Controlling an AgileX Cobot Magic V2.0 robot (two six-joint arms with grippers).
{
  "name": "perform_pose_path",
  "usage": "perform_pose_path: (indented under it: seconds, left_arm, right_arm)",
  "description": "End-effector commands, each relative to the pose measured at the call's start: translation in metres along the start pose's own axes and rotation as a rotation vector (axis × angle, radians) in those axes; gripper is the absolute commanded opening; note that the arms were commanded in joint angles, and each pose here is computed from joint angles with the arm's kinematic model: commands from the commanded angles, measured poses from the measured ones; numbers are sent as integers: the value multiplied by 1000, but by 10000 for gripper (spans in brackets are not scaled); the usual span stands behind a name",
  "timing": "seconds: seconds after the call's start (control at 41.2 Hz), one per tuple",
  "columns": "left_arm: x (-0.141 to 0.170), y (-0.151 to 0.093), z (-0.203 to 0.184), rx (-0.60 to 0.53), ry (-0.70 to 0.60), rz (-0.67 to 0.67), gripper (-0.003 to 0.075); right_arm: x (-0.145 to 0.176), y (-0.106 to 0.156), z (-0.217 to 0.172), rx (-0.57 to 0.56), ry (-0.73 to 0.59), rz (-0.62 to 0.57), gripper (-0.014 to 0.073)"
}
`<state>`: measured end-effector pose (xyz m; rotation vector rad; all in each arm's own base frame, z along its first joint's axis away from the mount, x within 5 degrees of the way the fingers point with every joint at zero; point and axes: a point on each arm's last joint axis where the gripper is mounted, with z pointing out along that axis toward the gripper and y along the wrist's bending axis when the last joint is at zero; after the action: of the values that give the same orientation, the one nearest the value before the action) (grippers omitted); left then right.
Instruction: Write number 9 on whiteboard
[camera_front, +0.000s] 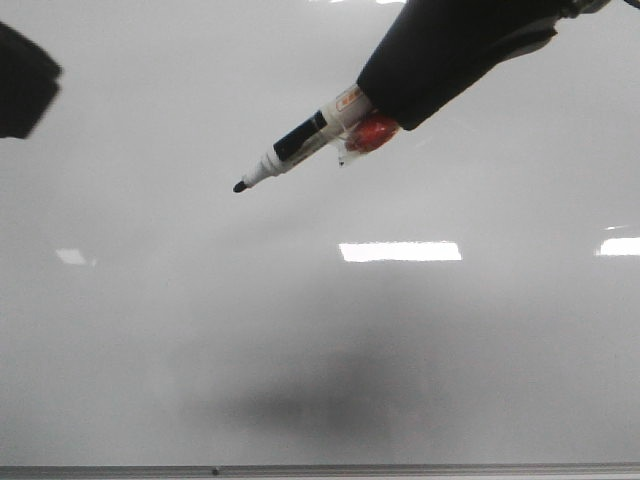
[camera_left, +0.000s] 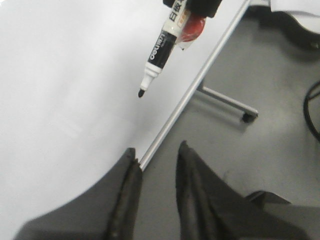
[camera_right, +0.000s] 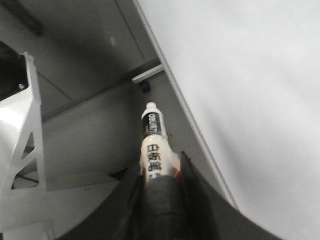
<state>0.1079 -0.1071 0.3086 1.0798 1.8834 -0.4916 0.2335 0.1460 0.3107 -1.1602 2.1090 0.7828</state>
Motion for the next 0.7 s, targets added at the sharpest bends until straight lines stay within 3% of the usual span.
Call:
perform_pose_path:
  seconds: [0.0, 0.291, 0.679]
  left_arm:
    - [2, -2, -23, -84, -175, -58, 7]
    - [19, -14, -51, -131, -303, -32, -19]
    - [20, -14, -51, -129, -302, -32, -19]
  right_arm:
    - [-15, -2, -13, 94, -134, 5, -63]
    - [-20, -34, -7, 331, -305, 203, -63]
    - [-35, -69, 11, 426, -370, 293, -63]
